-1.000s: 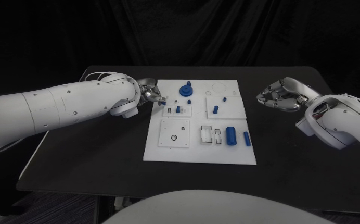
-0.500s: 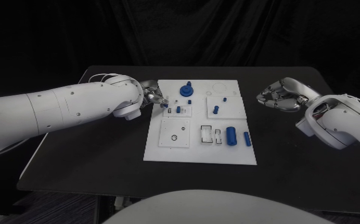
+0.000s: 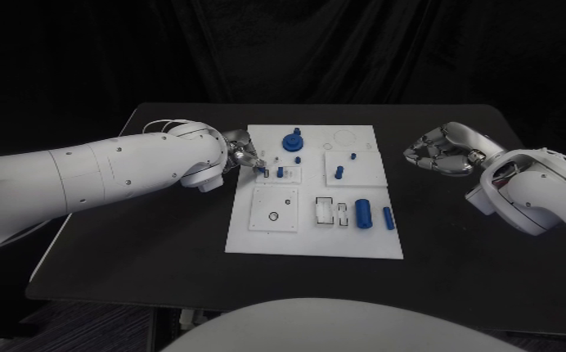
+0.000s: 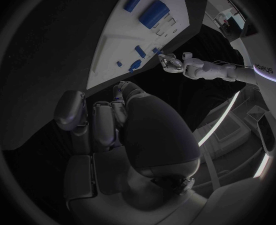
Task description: Assemble the parts on the task board
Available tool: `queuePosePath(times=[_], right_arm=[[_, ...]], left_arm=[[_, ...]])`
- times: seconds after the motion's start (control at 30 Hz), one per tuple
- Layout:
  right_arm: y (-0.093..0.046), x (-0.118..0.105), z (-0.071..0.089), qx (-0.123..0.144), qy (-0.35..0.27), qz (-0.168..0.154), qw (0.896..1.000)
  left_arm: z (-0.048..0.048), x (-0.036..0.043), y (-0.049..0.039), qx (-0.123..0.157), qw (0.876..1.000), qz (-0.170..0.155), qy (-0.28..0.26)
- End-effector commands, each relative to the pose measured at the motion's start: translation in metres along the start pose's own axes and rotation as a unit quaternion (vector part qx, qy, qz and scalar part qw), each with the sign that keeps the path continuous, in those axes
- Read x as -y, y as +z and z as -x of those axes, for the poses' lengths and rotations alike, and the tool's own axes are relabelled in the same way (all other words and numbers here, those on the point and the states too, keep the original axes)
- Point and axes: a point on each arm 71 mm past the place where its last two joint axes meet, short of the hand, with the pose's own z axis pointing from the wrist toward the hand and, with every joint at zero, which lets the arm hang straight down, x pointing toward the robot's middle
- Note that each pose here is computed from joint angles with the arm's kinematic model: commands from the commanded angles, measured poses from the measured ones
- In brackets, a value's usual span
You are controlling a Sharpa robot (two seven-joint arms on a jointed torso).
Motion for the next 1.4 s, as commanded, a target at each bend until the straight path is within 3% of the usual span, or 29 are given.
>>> queuePosePath(times=[0.03, 0.57, 1.4], right_arm=[[-0.0003, 0.0007, -0.001, -0.001, -0.002, -0.004, 1.0], [-0.0001, 0.001, -0.0009, -0.001, -0.002, -0.005, 1.0], [0.0, 0.0023, -0.0011, -0.004, -0.002, -0.01, 1.0]], left_arm=[[-0.0072, 0.0028, 0.0024, -0.01, 1.0, -0.007, -0.001], [-0.0113, 0.0054, 0.0043, -0.019, 1.0, -0.007, 0.003], [-0.0127, -0.0008, 0.0016, -0.031, 0.999, 0.005, 0.006]])
